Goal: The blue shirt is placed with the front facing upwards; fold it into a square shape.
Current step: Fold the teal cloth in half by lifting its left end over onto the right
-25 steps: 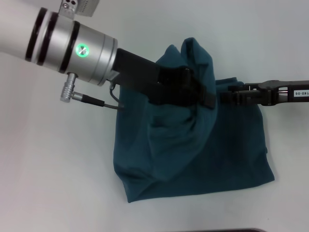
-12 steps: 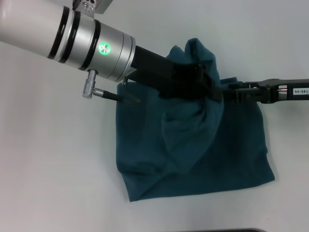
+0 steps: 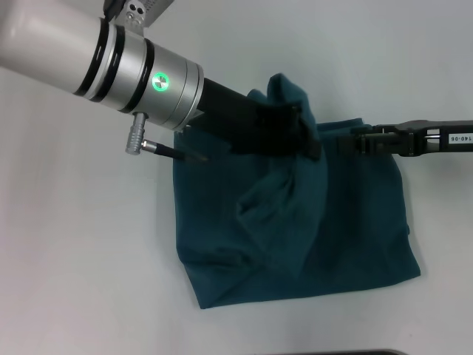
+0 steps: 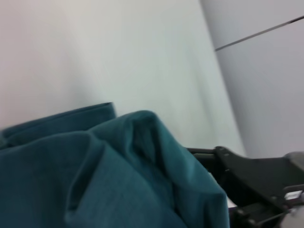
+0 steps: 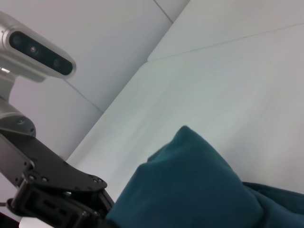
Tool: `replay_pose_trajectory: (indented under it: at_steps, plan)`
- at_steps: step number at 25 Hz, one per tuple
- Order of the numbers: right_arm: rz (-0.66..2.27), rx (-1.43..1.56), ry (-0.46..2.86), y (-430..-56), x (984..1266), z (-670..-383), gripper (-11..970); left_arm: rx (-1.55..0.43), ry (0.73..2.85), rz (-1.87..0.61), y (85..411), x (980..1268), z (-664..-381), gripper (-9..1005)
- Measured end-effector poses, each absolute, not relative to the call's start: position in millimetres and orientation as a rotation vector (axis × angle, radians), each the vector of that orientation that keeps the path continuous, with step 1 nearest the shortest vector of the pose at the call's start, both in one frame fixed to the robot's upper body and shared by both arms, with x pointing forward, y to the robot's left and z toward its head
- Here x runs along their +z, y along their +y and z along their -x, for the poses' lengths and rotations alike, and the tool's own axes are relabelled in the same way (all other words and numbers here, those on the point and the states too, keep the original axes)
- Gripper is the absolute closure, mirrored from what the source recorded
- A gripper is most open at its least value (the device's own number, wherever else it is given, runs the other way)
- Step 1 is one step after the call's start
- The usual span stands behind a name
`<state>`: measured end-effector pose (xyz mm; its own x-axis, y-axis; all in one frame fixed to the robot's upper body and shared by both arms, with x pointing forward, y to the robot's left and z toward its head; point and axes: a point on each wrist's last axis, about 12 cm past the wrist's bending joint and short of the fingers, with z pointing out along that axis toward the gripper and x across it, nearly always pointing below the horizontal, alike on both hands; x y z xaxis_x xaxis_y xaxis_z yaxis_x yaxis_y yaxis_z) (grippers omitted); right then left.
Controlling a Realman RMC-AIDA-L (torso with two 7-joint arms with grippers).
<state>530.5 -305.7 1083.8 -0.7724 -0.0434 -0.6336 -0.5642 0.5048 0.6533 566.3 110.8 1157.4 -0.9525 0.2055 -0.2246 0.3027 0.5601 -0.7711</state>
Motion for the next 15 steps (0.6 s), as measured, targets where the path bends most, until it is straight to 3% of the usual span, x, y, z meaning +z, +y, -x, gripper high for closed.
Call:
replay_pose_trajectory:
  at_steps: [6,15]
  plan:
    - [0.485,1.239,2.203,-305.9,1083.8,-530.8,201,-1.225,2.728,-0.574,97.5,1168.1,-573.7,932]
    - [0.478,1.229,2.207,-306.2,1082.9,-531.6,202,-1.187,2.745,-0.635,84.8,1174.9,-580.8,932]
